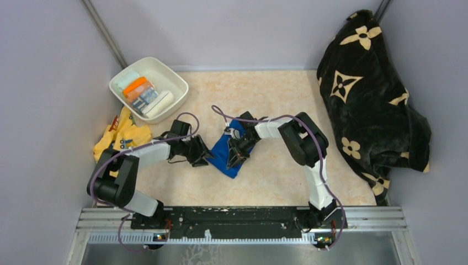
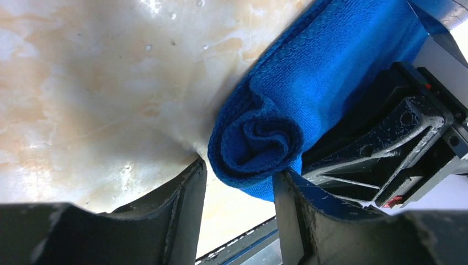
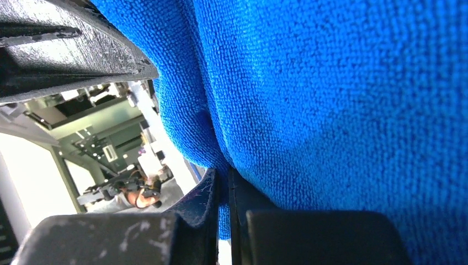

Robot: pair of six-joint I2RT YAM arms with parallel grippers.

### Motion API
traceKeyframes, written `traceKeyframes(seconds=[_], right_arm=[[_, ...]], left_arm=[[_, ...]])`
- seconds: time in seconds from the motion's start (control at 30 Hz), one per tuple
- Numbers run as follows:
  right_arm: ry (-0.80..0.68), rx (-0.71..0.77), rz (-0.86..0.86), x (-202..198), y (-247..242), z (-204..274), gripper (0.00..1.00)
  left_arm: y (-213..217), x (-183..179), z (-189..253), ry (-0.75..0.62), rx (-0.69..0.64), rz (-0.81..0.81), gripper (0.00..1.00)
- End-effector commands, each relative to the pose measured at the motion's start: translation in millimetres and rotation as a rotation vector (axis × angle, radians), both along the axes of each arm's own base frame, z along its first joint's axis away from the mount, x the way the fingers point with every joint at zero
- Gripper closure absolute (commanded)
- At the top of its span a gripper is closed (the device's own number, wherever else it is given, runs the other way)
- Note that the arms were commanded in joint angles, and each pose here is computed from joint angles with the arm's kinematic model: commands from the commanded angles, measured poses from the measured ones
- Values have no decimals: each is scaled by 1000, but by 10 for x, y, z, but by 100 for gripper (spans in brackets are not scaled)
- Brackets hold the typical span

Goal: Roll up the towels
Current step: Roll the towel at the center of the board.

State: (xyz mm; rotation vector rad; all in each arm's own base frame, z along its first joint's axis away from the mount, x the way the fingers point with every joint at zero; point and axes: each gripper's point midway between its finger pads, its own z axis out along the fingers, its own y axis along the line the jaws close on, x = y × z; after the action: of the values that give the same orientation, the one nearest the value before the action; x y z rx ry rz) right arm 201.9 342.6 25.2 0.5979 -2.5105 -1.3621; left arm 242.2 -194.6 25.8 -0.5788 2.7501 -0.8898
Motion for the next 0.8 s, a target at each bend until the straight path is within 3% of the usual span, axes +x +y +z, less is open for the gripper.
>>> traceKeyframes(seconds=[0.0,0.17,0.3,0.5,0.77], right_arm=[[-203,-31,-10,265,-33,178,95],[-415,-108,-23,373,-102,397,82],[-690,-197,-23,453,-145,661,71],[-1030,-201,90,155,81,958,60],[-1216,-261,220,-193,306,750,57]], left_arm=[[126,17,-209,16,93,30,47],[179,-84,-345,69,120,38,53],[225,-158,-371,85,132,55,55],[251,-204,-367,93,133,73,56],[261,-214,-353,91,137,75,56]])
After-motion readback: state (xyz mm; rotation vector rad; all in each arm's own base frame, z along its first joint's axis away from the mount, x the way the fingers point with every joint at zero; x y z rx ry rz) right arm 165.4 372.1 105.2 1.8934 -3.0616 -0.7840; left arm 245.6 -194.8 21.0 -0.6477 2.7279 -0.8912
